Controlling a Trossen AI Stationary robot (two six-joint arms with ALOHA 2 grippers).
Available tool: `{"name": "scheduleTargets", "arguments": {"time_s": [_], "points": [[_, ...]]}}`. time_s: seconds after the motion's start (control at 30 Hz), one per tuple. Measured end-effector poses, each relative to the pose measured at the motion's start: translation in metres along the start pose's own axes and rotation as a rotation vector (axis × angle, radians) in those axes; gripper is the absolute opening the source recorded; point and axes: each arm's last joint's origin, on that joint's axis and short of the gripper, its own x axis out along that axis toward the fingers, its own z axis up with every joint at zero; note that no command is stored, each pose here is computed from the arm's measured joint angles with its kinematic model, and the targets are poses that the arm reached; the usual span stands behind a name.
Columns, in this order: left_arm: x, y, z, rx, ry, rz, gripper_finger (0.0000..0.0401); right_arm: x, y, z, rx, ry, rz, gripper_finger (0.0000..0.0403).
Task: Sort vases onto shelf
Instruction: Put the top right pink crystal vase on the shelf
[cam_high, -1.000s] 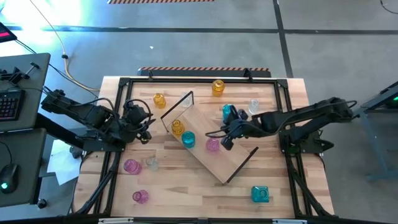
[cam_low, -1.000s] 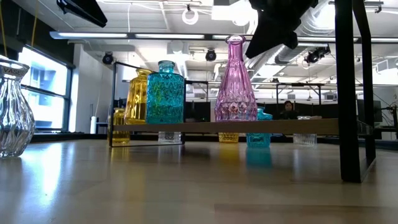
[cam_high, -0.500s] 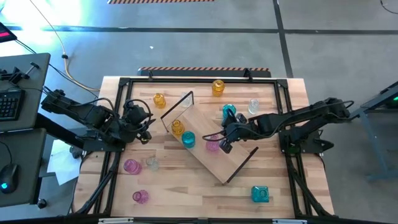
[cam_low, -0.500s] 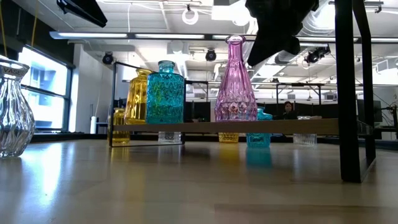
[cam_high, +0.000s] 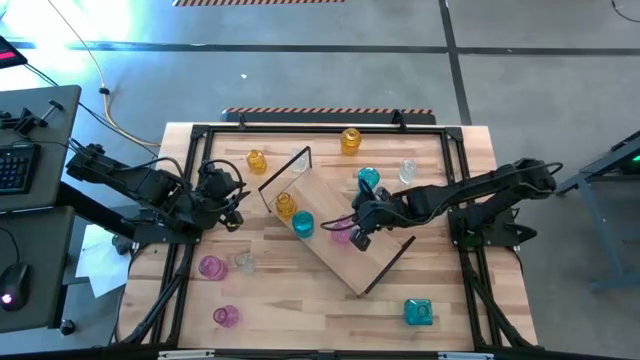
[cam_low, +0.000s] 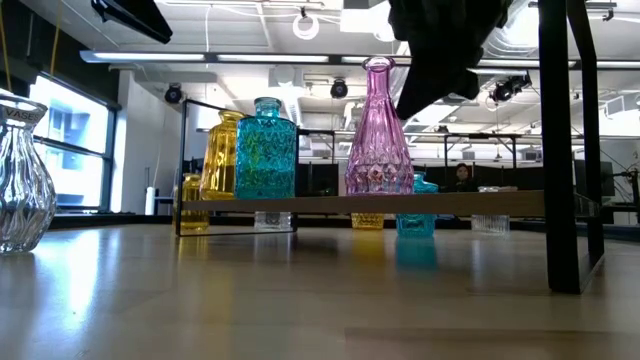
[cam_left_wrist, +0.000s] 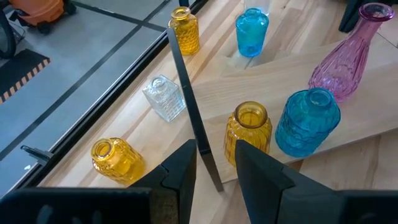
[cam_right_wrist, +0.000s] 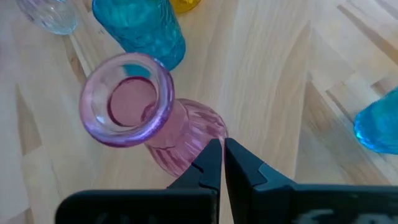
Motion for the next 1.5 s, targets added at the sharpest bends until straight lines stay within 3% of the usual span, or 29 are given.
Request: {"name": "scheduleTargets", "arguments": {"time_s": [1.2, 1.5], "points": [[0.000, 0.000, 0.000, 0.007, 0.000, 0.000, 0.0104, 0.002, 0.007, 0.002, 0.029, -0.011, 0.077, 0.0000], [0.000, 0.000, 0.000, 0.007, 0.000, 0.000, 0.0104, 0.024, 0.011, -0.004, 0.020, 0.059, 0.082, 0.0000]]}}
